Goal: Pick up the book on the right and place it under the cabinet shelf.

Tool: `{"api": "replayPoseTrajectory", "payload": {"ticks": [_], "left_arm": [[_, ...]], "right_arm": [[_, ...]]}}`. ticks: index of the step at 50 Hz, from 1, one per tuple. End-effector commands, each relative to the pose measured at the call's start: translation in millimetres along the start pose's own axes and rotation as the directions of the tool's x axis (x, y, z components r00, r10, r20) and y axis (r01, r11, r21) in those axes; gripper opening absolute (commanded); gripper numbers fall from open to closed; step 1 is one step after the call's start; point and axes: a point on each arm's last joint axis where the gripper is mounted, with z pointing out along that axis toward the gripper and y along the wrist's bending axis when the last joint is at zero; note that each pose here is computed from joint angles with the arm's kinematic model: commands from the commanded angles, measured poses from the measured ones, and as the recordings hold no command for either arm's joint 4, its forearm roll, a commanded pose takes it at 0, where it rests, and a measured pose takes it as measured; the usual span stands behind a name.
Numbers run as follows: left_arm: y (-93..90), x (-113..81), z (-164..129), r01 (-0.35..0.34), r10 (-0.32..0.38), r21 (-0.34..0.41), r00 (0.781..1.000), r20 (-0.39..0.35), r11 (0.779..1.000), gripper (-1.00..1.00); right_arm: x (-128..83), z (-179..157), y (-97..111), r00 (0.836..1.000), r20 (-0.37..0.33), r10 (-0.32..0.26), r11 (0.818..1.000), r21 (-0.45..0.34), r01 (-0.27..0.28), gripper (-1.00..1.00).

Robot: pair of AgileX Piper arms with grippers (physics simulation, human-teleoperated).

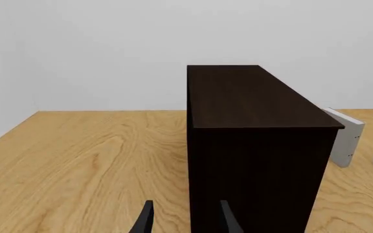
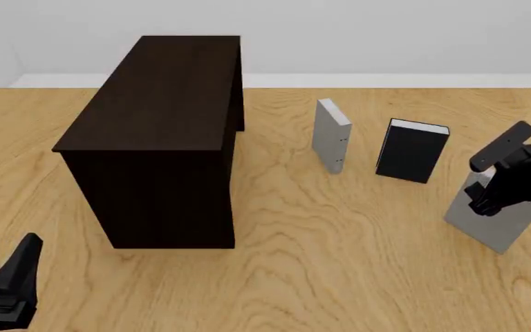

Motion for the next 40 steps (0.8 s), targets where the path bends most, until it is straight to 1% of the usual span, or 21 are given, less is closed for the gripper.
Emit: {"api": "replayPoseTrajectory", "payload": {"ticks": [1, 13, 14, 15, 17, 31, 40], "left_arm": [[0.0, 0.0, 0, 0.000, 0.000, 0.000, 1.000, 0.000, 1.000, 1.00], [0.0, 0.0, 0, 0.000, 0.000, 0.000, 1.000, 0.000, 1.000, 1.00], [0.0, 0.0, 0, 0.000, 0.000, 0.000, 1.000, 0.000, 1.000, 1.00], [0.0, 0.0, 0, 0.000, 0.000, 0.000, 1.000, 0.000, 1.000, 1.00], [0.0, 0.0, 0, 0.000, 0.000, 0.000, 1.000, 0.000, 1.000, 1.00], [0.0, 0.0, 0, 0.000, 0.000, 0.000, 1.000, 0.000, 1.000, 1.00], [0.0, 0.0, 0, 0.000, 0.000, 0.000, 1.000, 0.000, 1.000, 1.00]], "right_arm": [[6, 13, 2, 1.000, -0.017, 0.000, 1.000, -0.009, 0.000, 1.00], [12, 24, 8, 0.999, -0.033, 0.002, 1.000, -0.023, -0.003, 1.00], [11, 22, 9, 1.000, -0.031, 0.006, 1.000, -0.025, -0.006, -1.00], [11, 21, 14, 0.999, -0.035, -0.003, 0.999, -0.042, 0.001, -1.00], [9, 19, 11, 1.000, -0.026, 0.005, 1.000, -0.031, -0.006, -1.00], [2, 10, 13, 1.000, -0.006, 0.003, 0.999, -0.032, -0.003, -1.00], [-11, -13, 11, 0.999, 0.032, 0.018, 1.000, -0.025, -0.017, -1.00]]}}
